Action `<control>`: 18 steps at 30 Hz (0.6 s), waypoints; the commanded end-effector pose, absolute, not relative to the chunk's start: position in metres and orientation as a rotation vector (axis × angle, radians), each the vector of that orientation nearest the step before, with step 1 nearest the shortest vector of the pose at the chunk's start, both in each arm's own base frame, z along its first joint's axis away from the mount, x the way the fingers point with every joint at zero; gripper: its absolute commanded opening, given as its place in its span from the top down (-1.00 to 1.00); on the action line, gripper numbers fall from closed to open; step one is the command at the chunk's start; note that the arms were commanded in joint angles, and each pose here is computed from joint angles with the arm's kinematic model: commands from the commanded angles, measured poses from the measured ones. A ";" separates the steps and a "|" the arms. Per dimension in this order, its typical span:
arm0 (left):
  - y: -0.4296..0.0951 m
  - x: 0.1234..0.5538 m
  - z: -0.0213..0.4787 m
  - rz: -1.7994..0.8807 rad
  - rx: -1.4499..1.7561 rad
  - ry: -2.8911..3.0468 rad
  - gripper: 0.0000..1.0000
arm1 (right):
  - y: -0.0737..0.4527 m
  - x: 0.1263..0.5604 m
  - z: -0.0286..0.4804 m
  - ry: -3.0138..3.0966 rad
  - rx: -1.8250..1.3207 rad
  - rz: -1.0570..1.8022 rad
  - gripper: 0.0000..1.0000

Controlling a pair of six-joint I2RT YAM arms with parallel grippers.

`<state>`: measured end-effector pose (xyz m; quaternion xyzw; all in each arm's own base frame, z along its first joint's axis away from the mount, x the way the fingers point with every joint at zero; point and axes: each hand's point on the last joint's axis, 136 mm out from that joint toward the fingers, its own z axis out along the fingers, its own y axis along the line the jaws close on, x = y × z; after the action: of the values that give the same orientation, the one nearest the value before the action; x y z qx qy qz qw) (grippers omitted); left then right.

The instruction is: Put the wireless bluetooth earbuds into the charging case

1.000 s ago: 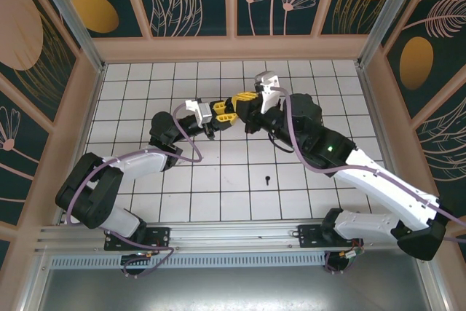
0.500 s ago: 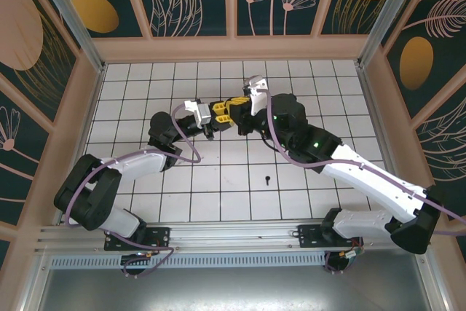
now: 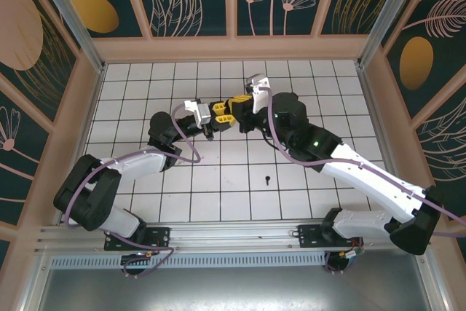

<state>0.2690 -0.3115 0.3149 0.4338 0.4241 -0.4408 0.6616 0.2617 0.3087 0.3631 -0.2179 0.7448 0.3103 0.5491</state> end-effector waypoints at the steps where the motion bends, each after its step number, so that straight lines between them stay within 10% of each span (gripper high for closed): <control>1: -0.309 0.252 0.343 -1.004 1.003 0.849 1.00 | 0.308 0.270 0.350 1.790 -0.507 0.699 0.81; 18: -0.308 0.250 0.358 -1.037 0.975 0.831 1.00 | 0.316 0.264 0.314 1.865 -0.603 0.584 0.88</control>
<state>0.2715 -0.3115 0.3109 0.4201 0.4464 -0.4583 0.6436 0.2651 0.3121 0.3552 -0.2239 0.7492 0.2867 0.5535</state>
